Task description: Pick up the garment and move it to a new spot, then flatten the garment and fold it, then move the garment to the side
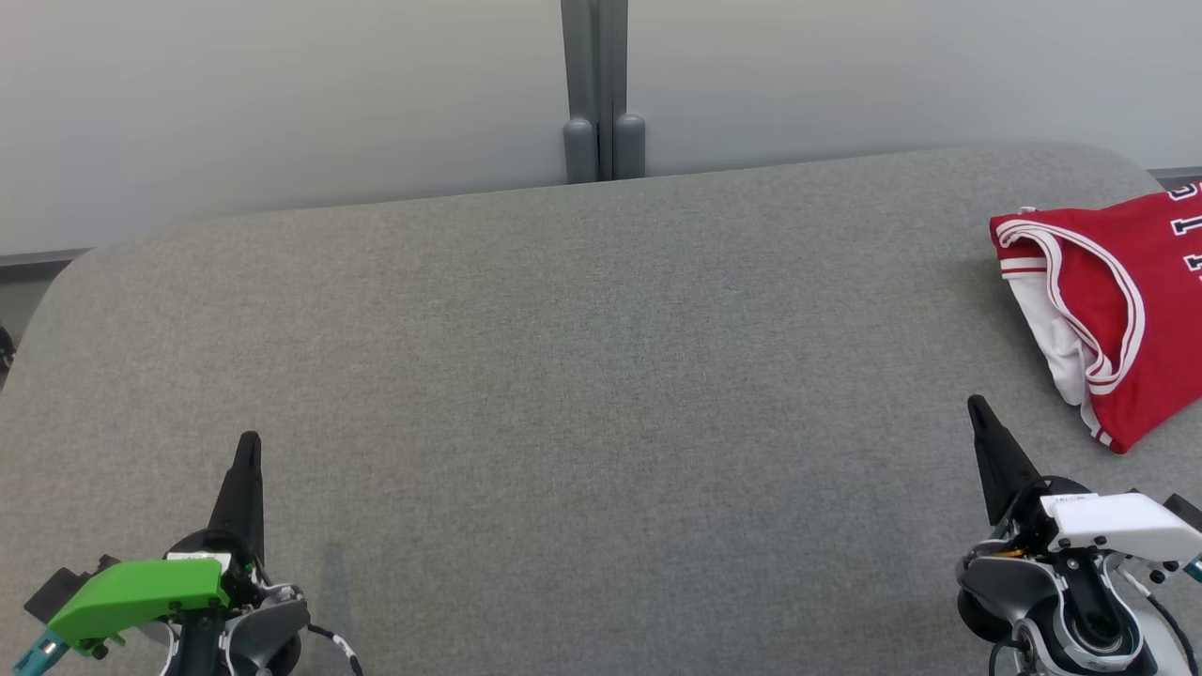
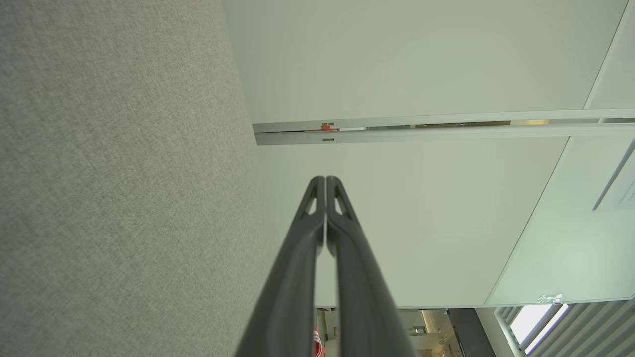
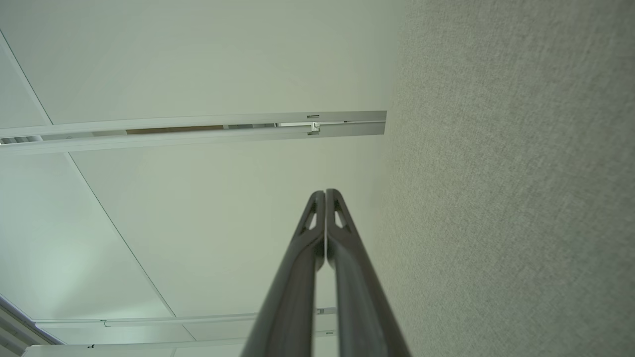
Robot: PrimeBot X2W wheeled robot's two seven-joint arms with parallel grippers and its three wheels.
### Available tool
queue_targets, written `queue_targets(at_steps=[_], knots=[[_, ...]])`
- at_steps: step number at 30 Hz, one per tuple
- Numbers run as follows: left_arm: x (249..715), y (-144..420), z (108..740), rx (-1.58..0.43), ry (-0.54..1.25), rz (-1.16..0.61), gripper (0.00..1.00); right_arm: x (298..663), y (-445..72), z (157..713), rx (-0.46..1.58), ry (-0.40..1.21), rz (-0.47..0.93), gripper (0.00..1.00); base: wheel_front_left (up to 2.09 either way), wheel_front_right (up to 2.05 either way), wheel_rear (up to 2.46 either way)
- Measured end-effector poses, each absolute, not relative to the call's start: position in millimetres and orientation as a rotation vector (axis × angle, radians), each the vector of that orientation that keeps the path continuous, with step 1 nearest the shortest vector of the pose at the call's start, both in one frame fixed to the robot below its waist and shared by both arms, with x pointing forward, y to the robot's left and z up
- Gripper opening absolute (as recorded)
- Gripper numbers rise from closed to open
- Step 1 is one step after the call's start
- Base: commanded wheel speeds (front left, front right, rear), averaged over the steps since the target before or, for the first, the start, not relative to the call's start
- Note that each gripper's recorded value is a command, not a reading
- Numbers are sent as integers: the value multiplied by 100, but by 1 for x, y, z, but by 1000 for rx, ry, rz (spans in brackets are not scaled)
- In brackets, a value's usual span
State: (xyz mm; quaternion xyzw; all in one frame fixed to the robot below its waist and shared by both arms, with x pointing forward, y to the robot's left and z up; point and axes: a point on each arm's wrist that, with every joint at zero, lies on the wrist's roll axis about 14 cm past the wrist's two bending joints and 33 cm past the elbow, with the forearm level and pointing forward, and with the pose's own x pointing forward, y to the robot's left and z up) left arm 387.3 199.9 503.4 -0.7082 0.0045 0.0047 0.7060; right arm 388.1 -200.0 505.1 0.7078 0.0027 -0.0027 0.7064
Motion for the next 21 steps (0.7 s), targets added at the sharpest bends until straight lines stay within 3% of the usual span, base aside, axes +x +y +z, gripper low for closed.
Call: queue_targets(at_steps=[21], knots=[[387,200,503,-1574,10,10,0,388,-200,505,1575,6,-6,0,0,0,0]])
